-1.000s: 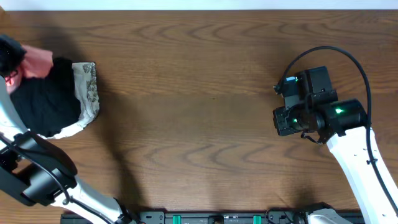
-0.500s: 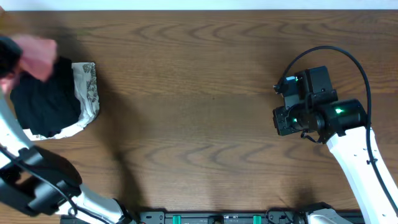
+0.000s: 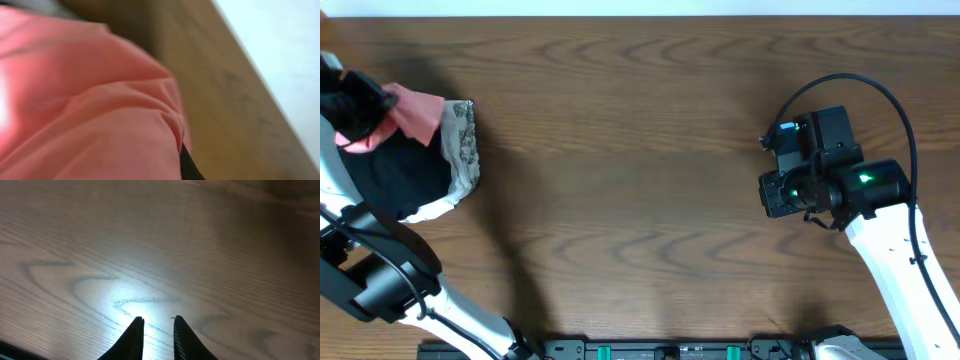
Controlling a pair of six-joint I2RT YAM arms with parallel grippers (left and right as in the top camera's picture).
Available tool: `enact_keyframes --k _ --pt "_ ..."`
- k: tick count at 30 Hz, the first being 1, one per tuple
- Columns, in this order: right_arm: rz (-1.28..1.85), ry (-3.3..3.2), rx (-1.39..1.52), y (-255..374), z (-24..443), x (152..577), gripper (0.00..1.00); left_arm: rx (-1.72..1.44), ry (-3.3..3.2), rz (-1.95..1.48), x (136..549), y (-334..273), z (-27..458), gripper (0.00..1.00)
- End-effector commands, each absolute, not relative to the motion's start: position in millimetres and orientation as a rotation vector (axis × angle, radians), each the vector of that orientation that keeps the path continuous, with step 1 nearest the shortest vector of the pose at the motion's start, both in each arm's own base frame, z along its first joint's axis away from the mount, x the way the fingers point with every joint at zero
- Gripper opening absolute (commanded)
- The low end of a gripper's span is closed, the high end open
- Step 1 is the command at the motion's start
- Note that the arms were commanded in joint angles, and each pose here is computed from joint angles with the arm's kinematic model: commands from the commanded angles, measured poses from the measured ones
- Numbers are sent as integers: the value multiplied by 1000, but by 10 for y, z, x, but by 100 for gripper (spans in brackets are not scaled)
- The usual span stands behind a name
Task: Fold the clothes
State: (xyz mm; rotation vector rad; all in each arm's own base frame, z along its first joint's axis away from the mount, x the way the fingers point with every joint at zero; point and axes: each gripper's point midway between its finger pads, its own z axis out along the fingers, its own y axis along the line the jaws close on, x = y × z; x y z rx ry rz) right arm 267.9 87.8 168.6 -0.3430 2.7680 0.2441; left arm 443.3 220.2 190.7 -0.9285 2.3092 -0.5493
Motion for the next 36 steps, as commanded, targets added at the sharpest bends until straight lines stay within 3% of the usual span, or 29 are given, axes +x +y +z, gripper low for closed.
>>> enact_keyframes --k 1,10,24,36 --pt "286 2746 -371 920 1736 2675 20 -735 2208 -744 4513 1893 2398 6" --pt "384 2664 -438 1079 1824 2776 20 -354 2057 -912 4469 1416 3132 6" --pt "383 2676 -437 1071 1812 2751 20 -110 2428 -826 4402 270 2556 6" --pt "382 2681 -437 1068 1807 2742 20 508 2448 -886 4205 -1854 2550 6"
